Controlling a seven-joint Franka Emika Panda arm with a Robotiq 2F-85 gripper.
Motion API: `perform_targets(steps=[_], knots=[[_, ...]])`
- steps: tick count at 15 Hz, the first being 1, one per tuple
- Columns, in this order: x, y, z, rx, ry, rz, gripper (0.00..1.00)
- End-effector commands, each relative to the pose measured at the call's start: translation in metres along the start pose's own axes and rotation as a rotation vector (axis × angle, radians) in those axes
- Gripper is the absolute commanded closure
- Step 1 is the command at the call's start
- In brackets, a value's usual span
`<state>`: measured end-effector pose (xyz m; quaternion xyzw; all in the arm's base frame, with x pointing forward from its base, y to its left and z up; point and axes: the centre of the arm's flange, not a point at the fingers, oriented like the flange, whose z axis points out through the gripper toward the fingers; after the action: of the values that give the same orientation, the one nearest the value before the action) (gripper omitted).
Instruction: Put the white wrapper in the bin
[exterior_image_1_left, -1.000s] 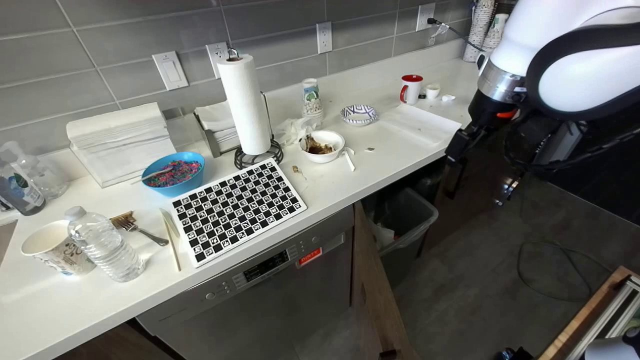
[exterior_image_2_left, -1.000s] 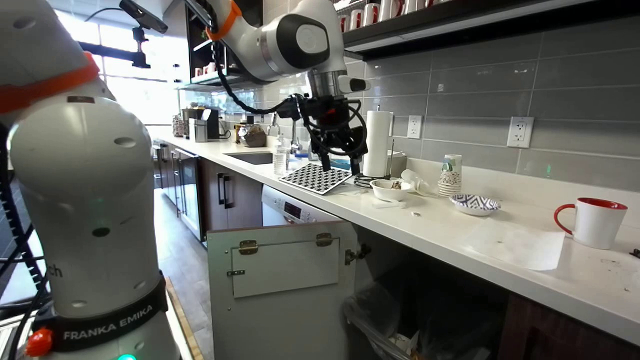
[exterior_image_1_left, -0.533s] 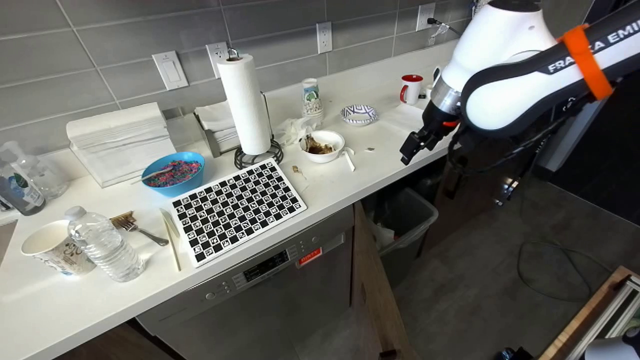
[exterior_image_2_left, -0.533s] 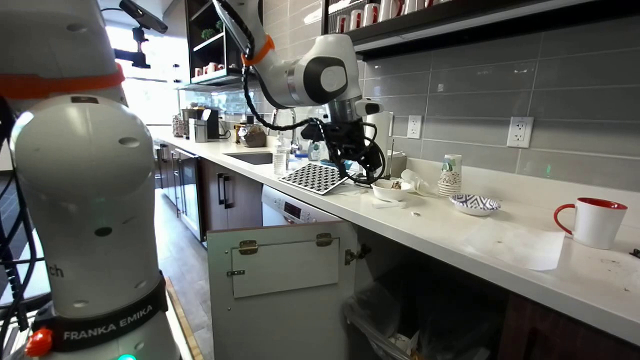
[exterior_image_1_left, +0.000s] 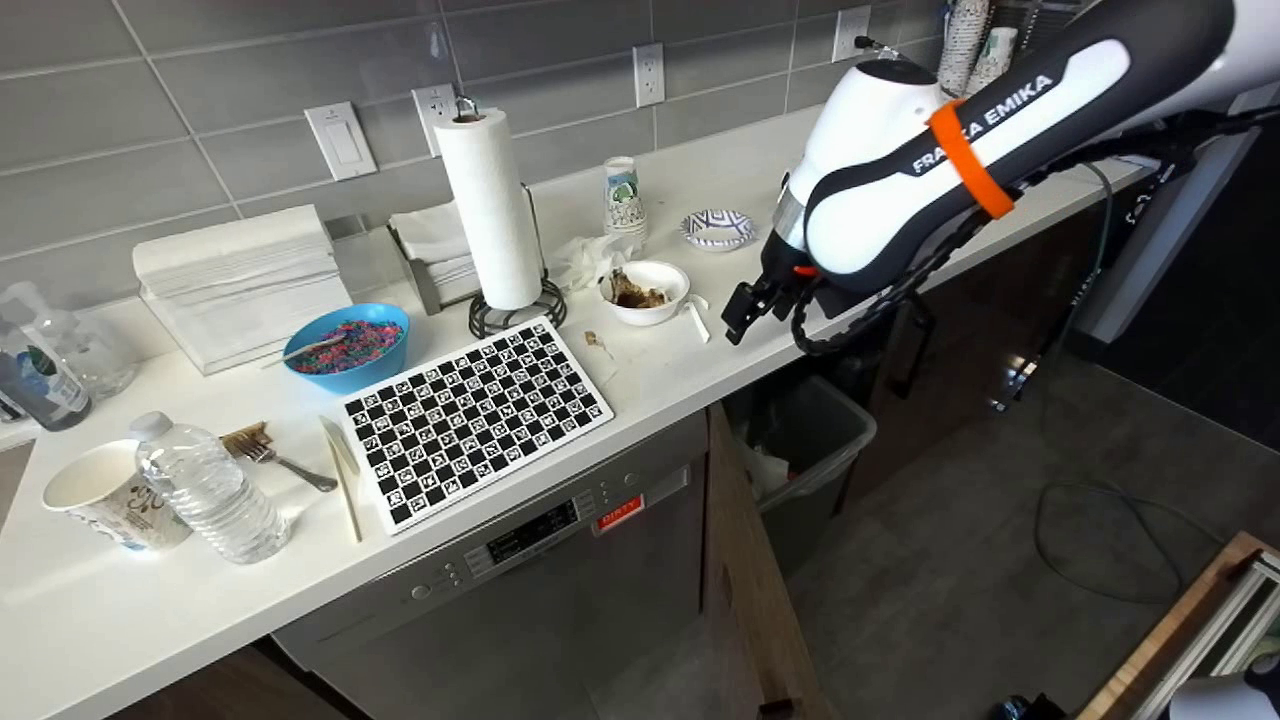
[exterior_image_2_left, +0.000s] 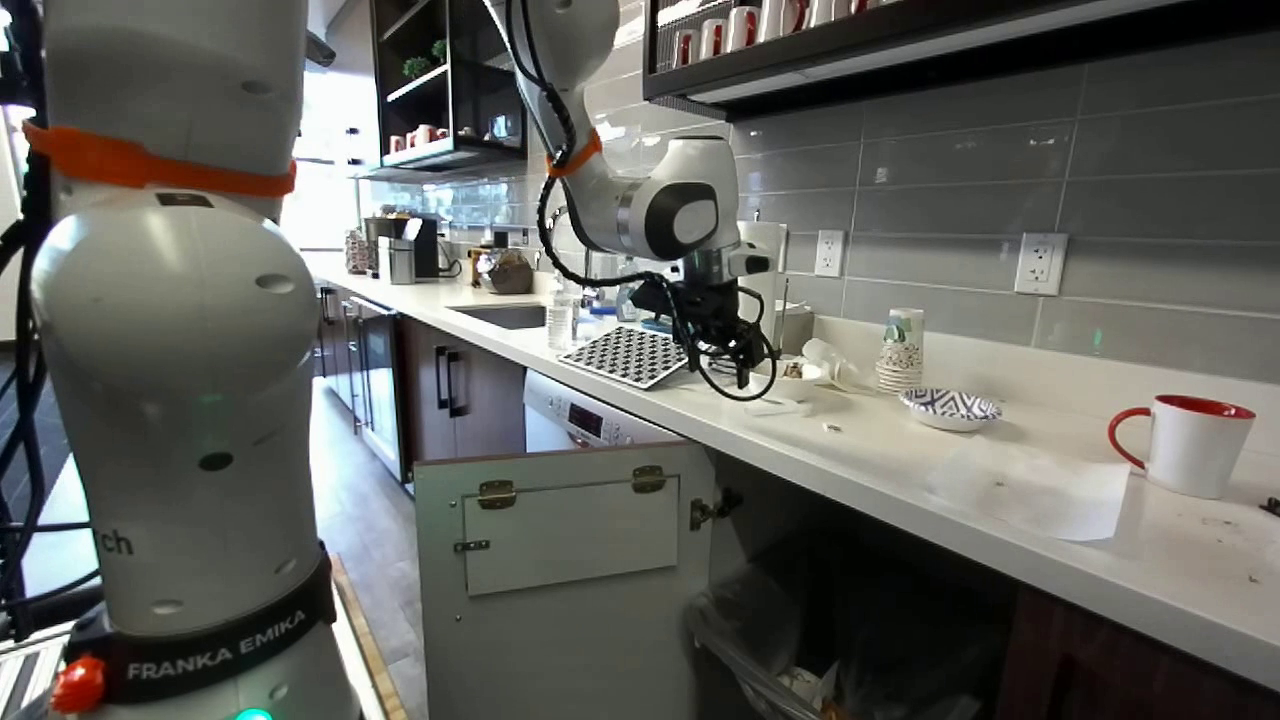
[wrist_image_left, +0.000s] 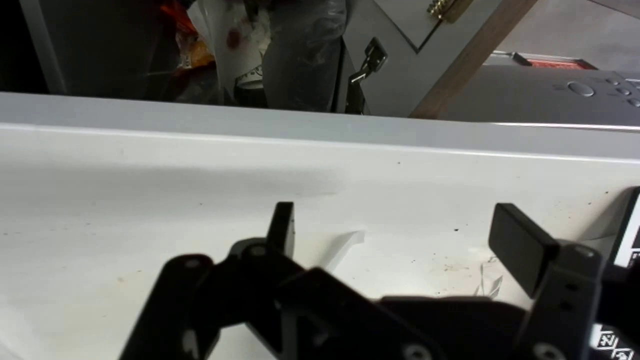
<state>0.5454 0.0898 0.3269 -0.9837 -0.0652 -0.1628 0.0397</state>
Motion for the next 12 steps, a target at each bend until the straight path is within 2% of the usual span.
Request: perform_targets(steps=[1,6,12], knots=[[0.031,-0.003,0.041,0.030,0.026,-0.010,0.00],[0.048,-0.002,0.072,0.019,0.074,-0.014,0.00],[0.063,0.003,0.088,0.002,0.149,-0.003,0.00]])
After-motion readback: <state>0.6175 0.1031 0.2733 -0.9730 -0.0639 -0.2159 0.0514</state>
